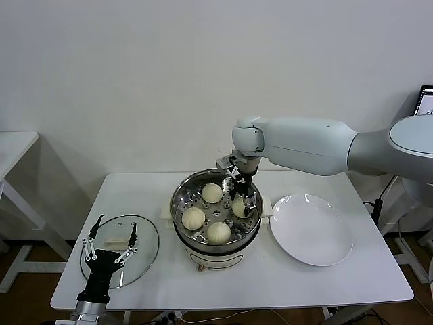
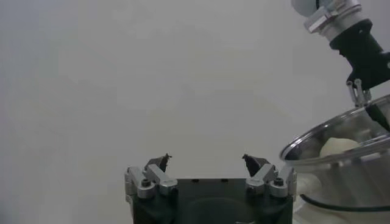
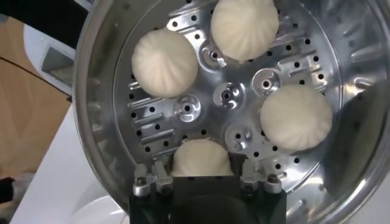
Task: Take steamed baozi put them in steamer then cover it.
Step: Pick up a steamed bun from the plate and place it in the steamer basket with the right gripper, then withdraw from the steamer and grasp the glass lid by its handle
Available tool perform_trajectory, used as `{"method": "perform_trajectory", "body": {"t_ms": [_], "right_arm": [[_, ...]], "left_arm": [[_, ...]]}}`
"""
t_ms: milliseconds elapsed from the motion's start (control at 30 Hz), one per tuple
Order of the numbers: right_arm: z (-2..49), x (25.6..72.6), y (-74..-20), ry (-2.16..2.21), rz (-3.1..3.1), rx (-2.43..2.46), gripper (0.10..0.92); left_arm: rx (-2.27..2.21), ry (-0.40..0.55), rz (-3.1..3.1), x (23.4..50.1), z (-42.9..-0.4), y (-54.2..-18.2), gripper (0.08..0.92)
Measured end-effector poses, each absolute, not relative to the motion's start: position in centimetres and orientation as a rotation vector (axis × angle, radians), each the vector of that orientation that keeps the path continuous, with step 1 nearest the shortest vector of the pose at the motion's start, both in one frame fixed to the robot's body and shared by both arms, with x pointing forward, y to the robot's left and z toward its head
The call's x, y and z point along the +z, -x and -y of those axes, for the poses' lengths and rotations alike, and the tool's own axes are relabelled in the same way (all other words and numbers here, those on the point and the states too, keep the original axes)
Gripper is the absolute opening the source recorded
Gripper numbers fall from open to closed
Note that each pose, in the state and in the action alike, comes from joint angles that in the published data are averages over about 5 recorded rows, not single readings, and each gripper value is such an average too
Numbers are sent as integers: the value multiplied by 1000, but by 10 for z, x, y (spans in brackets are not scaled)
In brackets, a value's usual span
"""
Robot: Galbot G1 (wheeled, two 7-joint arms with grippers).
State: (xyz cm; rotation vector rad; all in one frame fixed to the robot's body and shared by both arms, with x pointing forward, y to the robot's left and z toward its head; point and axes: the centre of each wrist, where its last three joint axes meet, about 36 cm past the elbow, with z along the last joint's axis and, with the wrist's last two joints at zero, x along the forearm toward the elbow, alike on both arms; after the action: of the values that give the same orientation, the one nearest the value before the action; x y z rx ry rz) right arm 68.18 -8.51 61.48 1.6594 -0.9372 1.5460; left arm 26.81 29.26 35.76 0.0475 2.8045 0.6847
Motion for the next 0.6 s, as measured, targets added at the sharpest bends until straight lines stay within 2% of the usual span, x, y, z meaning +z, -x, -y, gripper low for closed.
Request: {"method": "perform_trajectory", "body": {"t_ms": [333, 600], "right_arm": [[105, 635, -668, -1779, 1109, 1525, 823], [163, 638, -649, -1857, 1678, 1511, 823]], "left_arm": [[715, -45, -2800, 356, -293, -273, 823], [799, -14, -2785, 355, -299, -282, 823]]}}
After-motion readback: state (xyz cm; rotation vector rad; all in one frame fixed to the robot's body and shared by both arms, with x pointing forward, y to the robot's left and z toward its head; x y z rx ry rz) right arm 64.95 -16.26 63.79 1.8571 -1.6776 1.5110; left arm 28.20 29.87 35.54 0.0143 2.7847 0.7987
